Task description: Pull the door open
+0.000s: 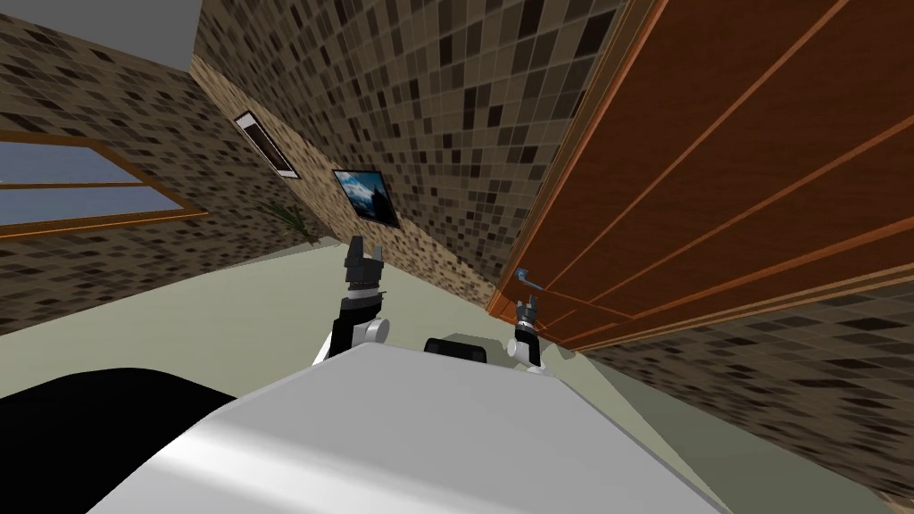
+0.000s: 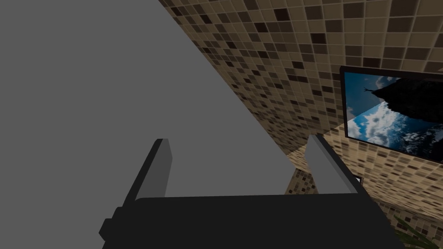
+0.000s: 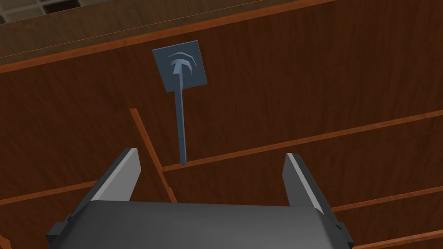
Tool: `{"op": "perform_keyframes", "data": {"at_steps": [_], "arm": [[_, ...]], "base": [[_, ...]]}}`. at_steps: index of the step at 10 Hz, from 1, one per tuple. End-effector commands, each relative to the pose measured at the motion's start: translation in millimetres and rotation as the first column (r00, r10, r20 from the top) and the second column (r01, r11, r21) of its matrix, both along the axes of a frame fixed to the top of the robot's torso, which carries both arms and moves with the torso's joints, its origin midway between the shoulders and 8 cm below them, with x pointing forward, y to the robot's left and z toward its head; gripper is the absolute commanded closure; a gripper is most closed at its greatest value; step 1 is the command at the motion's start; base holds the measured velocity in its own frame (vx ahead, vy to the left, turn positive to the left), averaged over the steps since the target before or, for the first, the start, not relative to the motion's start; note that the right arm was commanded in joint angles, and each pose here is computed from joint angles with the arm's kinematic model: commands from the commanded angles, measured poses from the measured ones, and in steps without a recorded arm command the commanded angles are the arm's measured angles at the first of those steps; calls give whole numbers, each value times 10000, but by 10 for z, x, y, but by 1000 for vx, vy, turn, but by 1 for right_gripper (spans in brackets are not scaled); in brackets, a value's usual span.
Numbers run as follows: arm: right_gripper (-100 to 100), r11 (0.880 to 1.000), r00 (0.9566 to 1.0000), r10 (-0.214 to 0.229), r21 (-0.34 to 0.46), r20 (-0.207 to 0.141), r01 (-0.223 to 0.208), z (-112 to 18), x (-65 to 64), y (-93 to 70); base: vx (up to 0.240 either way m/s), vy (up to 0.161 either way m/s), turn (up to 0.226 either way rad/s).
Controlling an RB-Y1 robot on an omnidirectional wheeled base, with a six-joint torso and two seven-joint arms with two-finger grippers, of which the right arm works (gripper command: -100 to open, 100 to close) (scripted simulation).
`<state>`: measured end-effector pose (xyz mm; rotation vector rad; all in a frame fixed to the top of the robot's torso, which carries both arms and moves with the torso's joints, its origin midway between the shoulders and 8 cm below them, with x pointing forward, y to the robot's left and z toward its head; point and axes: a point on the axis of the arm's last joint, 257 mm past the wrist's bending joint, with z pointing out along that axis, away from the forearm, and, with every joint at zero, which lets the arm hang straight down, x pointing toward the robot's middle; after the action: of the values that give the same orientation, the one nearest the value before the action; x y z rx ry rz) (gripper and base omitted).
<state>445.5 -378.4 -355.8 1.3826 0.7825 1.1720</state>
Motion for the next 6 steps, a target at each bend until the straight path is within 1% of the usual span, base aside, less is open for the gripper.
{"op": "perform_keyframes", "data": {"at_steps": [1,4,6], "arm": [[-100,10000,9998,-79,51,-163,80,-77,-15,-30],[-100,9997,9988,-214,138,-439,221,-203,-48,-76],[-100,9994,9979,-284,178,-578,294,-266,-66,-98]], "base": [[57,-58,63],[59,-60,53],[46,-36,44]]}}
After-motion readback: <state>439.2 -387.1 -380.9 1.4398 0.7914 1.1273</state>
